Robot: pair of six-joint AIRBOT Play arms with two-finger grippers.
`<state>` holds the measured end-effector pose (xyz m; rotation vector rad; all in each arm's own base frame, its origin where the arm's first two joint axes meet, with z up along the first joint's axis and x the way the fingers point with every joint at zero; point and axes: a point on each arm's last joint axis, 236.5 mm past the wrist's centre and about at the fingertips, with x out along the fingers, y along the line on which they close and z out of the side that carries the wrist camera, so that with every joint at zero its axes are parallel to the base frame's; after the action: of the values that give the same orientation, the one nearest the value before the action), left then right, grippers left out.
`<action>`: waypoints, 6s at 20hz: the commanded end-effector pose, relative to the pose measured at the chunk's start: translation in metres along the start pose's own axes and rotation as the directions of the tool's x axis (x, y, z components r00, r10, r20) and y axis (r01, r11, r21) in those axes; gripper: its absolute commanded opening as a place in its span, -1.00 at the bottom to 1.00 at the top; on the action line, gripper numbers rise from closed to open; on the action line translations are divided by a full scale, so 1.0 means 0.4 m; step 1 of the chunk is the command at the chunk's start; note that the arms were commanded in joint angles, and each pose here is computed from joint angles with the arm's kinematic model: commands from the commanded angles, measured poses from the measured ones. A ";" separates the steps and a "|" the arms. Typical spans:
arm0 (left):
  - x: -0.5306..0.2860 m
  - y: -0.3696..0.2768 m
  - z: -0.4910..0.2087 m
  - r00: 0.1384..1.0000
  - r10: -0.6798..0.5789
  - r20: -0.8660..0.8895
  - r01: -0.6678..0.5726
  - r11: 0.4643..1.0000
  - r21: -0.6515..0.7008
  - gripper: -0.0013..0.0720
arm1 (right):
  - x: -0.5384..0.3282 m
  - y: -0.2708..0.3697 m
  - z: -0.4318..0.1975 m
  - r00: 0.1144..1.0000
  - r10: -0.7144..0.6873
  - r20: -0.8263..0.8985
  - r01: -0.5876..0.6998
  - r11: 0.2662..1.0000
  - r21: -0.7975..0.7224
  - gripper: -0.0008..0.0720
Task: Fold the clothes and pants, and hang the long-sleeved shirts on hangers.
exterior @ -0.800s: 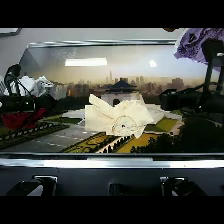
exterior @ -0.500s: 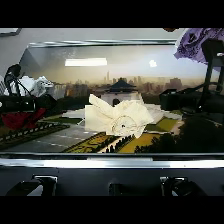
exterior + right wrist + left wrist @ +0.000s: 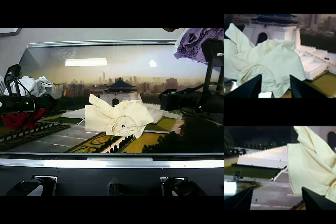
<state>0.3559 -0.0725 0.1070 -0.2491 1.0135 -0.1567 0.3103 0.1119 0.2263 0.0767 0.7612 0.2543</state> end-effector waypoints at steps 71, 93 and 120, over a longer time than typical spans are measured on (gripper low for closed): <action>0.433 -0.239 -0.345 0.858 -0.411 -0.309 0.294 0.884 -0.362 -0.91 | -0.003 -0.193 -0.021 0.987 -0.143 -0.073 0.160 0.908 0.387 0.72; 0.425 -0.245 -0.359 0.844 -0.422 -0.332 0.298 0.882 -0.365 -0.91 | 0.481 -0.076 -0.625 0.789 0.534 -0.303 -0.046 0.544 0.838 0.49; -0.188 -0.108 0.320 0.817 -0.331 0.473 0.407 0.911 -0.066 -0.92 | 0.035 -0.156 0.216 0.978 -0.010 0.208 -0.033 0.979 0.201 -0.90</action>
<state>0.4253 -0.1257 0.1248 -0.6661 0.7958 -0.3876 0.3895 0.1101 0.1478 0.5062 0.8151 0.3359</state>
